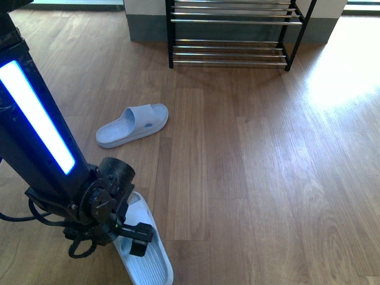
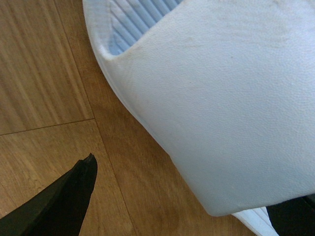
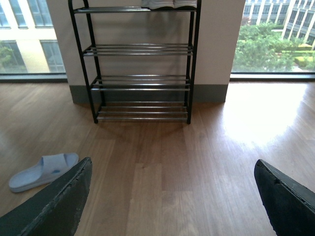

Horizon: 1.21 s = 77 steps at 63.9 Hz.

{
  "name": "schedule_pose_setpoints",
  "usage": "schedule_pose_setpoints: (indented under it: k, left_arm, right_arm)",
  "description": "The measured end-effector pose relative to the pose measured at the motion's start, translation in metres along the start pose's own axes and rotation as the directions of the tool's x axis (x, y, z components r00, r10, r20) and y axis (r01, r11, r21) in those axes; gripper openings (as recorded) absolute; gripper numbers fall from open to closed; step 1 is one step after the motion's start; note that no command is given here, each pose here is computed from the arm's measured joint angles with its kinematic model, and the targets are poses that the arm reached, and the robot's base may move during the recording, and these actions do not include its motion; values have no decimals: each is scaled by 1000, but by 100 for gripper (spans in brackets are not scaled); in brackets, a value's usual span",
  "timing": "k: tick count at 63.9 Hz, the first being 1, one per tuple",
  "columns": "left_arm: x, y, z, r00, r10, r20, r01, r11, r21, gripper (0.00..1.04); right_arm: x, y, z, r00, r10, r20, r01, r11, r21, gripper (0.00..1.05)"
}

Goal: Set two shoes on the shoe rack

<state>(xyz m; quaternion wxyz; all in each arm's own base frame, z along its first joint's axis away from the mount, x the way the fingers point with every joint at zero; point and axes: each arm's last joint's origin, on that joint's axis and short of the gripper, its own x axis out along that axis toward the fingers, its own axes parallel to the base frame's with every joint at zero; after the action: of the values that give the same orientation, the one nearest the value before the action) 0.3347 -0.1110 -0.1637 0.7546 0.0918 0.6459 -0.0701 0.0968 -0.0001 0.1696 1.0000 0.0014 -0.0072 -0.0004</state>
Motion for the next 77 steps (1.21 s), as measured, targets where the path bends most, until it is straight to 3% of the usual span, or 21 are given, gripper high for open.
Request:
schedule_pose_setpoints:
  k: [20, 33, 49, 54, 67, 77]
  left_arm:
    - [8, 7, 1, 995, 89, 47, -91, 995, 47, 95]
    - [10, 11, 2, 990, 123, 76, -126, 991, 41, 64]
    - [9, 17, -1, 983, 172, 61, -174, 984, 38, 11]
    - [1, 23, -2, 982, 182, 59, -184, 982, 33, 2]
    - [-52, 49, 8, 971, 204, 121, -203, 979, -22, 2]
    - [-120, 73, 22, 926, 269, 263, -251, 963, -103, 2]
  right_arm:
    - [0, 0, 0, 1000, 0, 0, 0, 1000, 0, 96]
    - [0, 0, 0, 1000, 0, 0, 0, 1000, 0, 96]
    - [0, 0, 0, 1000, 0, 0, 0, 1000, 0, 96]
    - [0, 0, 0, 1000, 0, 0, 0, 1000, 0, 96]
    - [0, 0, 0, 1000, 0, 0, 0, 1000, 0, 96]
    - [0, 0, 0, 1000, 0, 0, 0, 1000, 0, 96]
